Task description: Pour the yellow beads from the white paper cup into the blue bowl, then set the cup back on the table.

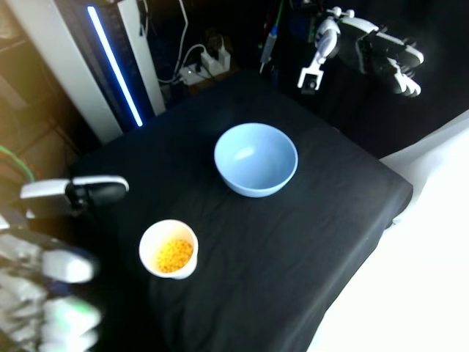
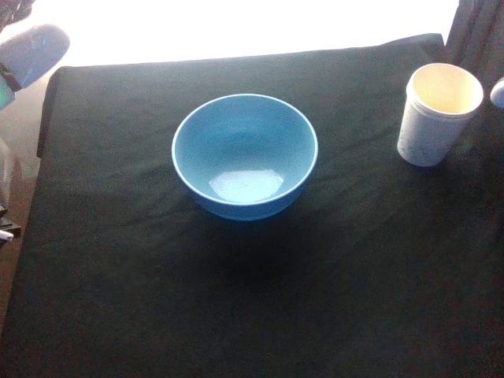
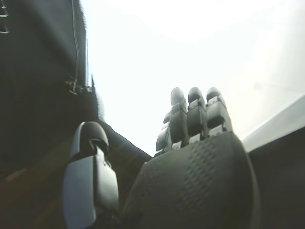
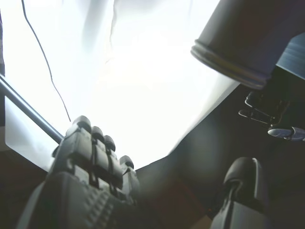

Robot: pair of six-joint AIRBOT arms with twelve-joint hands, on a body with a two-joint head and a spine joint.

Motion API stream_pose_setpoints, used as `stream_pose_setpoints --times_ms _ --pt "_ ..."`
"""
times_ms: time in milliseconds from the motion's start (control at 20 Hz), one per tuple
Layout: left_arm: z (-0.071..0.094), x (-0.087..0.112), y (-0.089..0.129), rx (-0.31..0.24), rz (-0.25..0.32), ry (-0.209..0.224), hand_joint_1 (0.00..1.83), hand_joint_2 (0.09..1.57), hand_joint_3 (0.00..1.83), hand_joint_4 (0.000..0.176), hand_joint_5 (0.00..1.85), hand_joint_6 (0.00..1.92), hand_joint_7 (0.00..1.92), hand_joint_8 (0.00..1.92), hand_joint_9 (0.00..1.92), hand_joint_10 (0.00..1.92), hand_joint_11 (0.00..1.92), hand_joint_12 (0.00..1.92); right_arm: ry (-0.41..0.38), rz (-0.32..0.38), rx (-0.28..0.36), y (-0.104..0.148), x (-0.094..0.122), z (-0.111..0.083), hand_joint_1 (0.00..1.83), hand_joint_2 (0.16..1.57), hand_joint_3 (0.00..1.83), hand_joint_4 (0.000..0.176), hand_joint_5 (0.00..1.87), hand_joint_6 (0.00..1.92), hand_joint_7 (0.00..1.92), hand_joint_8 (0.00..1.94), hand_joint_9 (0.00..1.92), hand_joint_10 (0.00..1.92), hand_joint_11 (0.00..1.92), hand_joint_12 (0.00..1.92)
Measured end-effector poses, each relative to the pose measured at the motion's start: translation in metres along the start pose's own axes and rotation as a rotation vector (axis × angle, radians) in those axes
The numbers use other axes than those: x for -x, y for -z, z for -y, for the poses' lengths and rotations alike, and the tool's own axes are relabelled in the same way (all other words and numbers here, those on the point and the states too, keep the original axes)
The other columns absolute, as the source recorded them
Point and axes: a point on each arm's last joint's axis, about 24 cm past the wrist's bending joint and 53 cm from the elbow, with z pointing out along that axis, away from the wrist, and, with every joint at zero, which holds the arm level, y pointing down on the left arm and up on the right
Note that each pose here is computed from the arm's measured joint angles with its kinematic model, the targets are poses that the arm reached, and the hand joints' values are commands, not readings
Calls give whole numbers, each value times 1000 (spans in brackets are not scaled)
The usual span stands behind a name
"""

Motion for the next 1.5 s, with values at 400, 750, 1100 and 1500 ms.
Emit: stream_pose_setpoints --times_ms 400,750,1100,1500 --pt "-5 -4 3 13 -7 13 365 999 2 27 85 0 393 1 252 1 0 429 -59 18 -29 0 -4 21 728 630 0 62 151 1 211 0 1 0 0 0" --pt "-4 -8 5 5 -25 32 431 1077 7 0 84 0 440 9 305 9 0 495 -125 57 -126 0 -4 62 696 534 0 112 112 0 92 1 0 0 0 0" --pt "-8 -13 10 14 -37 35 569 1148 8 0 69 0 447 4 286 0 0 502 -159 27 -239 6 -25 100 679 511 0 143 29 0 17 0 0 0 0 0" --pt "-13 -21 12 26 -47 50 707 1193 1 6 93 7 471 7 304 3 0 463 -155 23 -322 10 -32 130 706 510 0 169 34 4 67 11 0 0 0 0"
